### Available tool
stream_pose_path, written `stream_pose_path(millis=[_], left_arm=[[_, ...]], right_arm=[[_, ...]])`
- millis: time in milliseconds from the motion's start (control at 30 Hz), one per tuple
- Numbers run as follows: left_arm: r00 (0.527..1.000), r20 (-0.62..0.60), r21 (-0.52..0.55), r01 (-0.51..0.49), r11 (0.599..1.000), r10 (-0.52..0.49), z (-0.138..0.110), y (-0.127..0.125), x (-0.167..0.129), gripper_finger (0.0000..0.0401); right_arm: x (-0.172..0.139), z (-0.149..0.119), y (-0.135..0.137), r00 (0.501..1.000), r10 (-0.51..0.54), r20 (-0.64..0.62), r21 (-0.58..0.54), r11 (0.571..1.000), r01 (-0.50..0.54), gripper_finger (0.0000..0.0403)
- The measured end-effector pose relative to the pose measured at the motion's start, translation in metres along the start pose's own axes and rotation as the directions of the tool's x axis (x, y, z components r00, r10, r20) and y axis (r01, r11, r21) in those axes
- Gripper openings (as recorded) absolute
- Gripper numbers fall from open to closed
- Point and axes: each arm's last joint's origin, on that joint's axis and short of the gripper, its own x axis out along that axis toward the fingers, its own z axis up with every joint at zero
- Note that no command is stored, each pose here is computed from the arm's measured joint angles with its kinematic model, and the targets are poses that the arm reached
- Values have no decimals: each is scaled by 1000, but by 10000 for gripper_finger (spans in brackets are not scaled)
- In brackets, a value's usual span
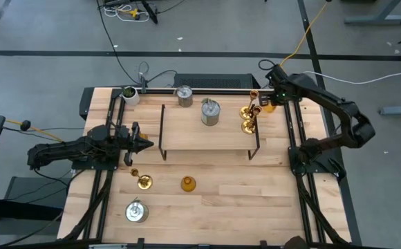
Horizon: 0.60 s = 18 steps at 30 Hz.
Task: Pick & Place candle stick holders
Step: Put the top glass candle holder on the shelf
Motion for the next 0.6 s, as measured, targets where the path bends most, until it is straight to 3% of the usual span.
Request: stream_pose_path(millis=[600], left_arm=[[1000,0,0,0,1000,0,0,0,0,7]], right_arm=[[-49,-24,-22,991,84,104,26,996,-88,12]])
